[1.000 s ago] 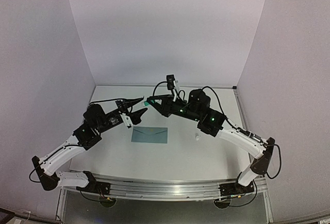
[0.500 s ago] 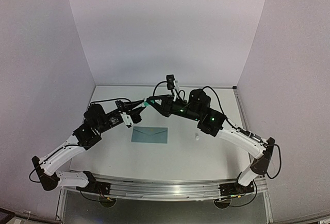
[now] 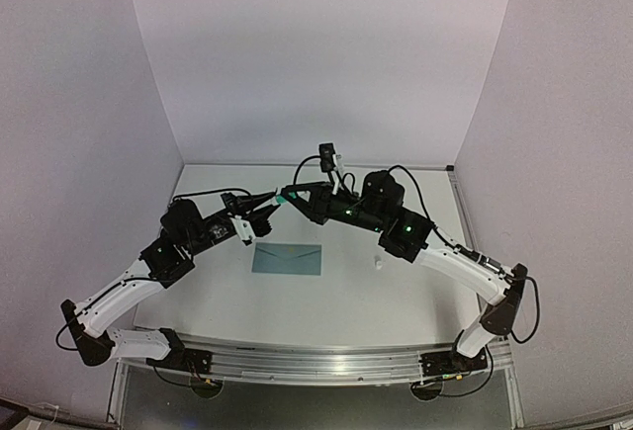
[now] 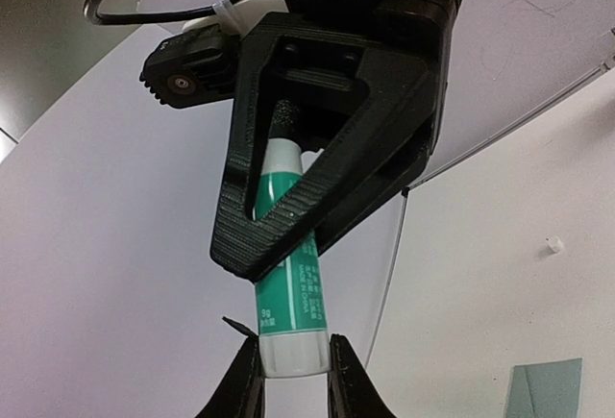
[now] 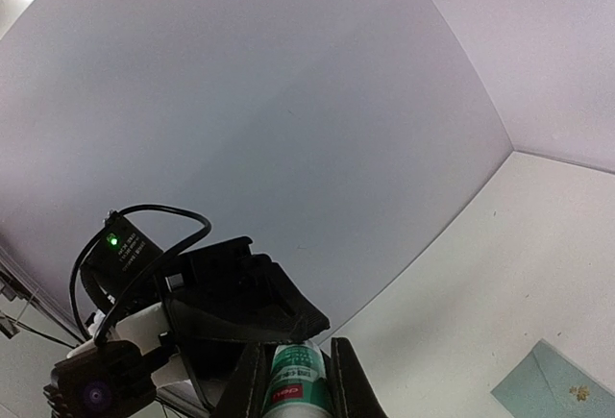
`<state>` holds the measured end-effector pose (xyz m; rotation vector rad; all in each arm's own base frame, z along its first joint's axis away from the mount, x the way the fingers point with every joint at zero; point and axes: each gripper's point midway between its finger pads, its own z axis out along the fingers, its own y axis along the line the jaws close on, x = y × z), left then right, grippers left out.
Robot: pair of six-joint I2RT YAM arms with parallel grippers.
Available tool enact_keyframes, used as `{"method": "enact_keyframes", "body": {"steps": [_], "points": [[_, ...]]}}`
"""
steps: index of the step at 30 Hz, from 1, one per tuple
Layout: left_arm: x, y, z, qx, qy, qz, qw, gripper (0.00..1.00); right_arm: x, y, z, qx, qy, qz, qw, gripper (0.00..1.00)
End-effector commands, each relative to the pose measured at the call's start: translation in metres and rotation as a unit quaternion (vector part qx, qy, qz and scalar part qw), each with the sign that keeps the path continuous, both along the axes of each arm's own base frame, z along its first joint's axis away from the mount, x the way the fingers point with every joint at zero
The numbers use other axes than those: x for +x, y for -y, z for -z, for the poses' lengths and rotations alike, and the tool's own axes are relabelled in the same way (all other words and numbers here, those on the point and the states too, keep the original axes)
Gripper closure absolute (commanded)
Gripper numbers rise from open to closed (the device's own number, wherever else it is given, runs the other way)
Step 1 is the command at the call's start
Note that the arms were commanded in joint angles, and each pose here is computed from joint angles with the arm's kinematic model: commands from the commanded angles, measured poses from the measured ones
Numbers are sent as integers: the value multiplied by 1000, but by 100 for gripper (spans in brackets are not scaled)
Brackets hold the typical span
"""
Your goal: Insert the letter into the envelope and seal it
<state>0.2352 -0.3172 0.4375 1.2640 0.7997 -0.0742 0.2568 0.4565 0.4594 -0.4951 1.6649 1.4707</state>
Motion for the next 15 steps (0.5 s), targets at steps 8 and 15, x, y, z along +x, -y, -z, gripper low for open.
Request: {"method": "enact_keyframes", "body": {"steps": [8, 15], "points": [[-14, -4, -28, -23, 24, 24, 999, 100, -4, -1, -17, 20, 14, -7, 1000, 100], [-29, -1, -21, -28, -122, 66, 990, 100, -14, 0, -9, -7, 58, -26, 998, 100]]}}
